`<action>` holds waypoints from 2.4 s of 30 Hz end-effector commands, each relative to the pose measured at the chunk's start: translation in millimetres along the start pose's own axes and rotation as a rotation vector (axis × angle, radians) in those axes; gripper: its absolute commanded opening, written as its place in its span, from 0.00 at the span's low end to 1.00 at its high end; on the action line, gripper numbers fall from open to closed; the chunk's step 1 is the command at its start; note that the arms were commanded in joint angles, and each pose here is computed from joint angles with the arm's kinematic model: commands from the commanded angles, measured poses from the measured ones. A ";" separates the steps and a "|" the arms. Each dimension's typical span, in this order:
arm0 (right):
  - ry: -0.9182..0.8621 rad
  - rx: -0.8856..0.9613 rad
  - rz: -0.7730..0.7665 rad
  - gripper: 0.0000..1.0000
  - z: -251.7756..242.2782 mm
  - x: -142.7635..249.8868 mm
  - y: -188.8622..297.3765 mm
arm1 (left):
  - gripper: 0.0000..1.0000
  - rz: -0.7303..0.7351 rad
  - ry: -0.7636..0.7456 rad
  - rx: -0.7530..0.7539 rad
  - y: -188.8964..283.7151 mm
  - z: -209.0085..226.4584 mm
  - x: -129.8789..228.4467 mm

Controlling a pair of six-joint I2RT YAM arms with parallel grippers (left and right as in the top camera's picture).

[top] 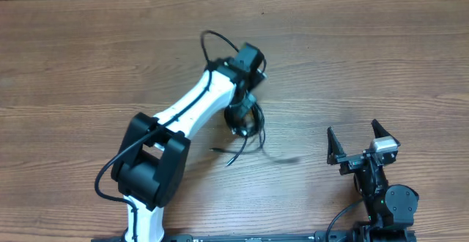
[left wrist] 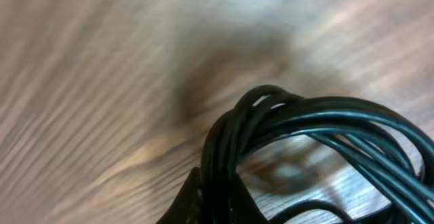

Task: Untangle cables
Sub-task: 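Move the left gripper down onto the black cable bundle, then grasp the cable bundle with the left gripper and lift it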

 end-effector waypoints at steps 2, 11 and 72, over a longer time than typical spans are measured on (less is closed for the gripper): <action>-0.005 -0.001 -0.003 1.00 -0.6 2.2 0.0 | 0.04 0.091 0.560 -0.027 15.7 15.9 12.3; -0.005 -0.001 -0.003 1.00 -0.6 2.2 0.0 | 1.00 0.106 0.540 0.124 13.1 18.3 16.2; -0.005 -0.001 -0.003 1.00 -0.6 2.2 0.0 | 0.45 0.109 0.697 0.007 -34.0 45.2 48.7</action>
Point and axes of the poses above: each gripper's point midway between its finger pads, its own y axis back along the fingers, its own z axis along the line the jaws close on, x = y × z, the point moved 7 cm from there along y, back along the fingers, and after that the axes turned 8 degrees about -y, right-handed, at the moved point
